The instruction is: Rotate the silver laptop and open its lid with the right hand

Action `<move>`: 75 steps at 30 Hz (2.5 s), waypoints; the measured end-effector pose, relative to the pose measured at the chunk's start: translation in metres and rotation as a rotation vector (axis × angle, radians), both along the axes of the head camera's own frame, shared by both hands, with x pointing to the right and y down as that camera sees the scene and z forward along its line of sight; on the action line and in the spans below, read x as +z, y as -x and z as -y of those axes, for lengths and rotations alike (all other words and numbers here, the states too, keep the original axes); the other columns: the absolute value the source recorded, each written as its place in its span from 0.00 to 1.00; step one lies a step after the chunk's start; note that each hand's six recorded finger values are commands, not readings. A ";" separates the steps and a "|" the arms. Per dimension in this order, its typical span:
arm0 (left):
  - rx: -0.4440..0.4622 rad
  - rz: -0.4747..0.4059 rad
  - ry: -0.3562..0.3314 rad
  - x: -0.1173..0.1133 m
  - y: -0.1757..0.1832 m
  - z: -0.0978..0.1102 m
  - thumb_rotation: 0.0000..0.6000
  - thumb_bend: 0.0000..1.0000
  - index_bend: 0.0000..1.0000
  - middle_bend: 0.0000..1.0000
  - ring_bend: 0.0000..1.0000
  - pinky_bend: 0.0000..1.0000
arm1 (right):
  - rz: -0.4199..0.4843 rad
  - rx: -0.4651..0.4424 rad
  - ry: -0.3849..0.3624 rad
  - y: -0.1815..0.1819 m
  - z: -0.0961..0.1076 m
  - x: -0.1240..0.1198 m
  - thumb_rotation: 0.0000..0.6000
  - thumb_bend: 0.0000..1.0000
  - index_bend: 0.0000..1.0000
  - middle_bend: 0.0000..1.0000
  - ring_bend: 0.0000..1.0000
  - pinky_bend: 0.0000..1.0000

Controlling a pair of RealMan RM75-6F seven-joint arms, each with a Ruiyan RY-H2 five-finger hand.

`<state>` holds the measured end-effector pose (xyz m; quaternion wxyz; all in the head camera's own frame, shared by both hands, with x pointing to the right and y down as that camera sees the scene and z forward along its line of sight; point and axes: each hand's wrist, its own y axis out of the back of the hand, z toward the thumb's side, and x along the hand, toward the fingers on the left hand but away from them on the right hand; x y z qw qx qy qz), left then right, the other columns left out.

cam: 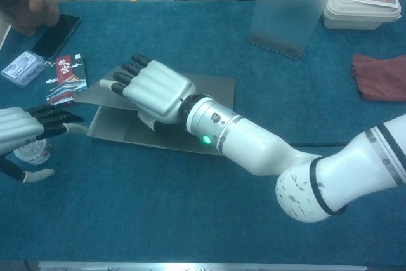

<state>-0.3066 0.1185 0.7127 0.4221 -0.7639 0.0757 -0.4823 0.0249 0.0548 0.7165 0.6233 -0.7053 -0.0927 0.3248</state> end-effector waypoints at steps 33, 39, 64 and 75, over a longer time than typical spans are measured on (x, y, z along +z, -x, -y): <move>0.036 0.012 0.081 0.028 -0.028 0.005 0.60 0.32 0.08 0.03 0.00 0.00 | 0.008 0.016 0.002 -0.003 0.006 -0.001 0.85 0.53 0.00 0.11 0.00 0.03; 0.039 0.018 0.089 0.030 -0.027 0.003 0.60 0.32 0.08 0.03 0.00 0.00 | 0.008 0.035 -0.002 -0.006 0.013 -0.001 0.85 0.53 0.00 0.11 0.00 0.03; 0.063 0.028 0.104 0.033 -0.032 -0.001 0.60 0.32 0.08 0.03 0.00 0.00 | 0.049 0.224 -0.082 -0.034 0.085 -0.027 0.85 0.53 0.00 0.11 0.00 0.03; 0.063 0.034 0.101 0.032 -0.032 -0.001 0.59 0.32 0.08 0.03 0.00 0.00 | 0.039 0.323 -0.116 -0.050 0.122 -0.030 0.85 0.53 0.00 0.11 0.00 0.03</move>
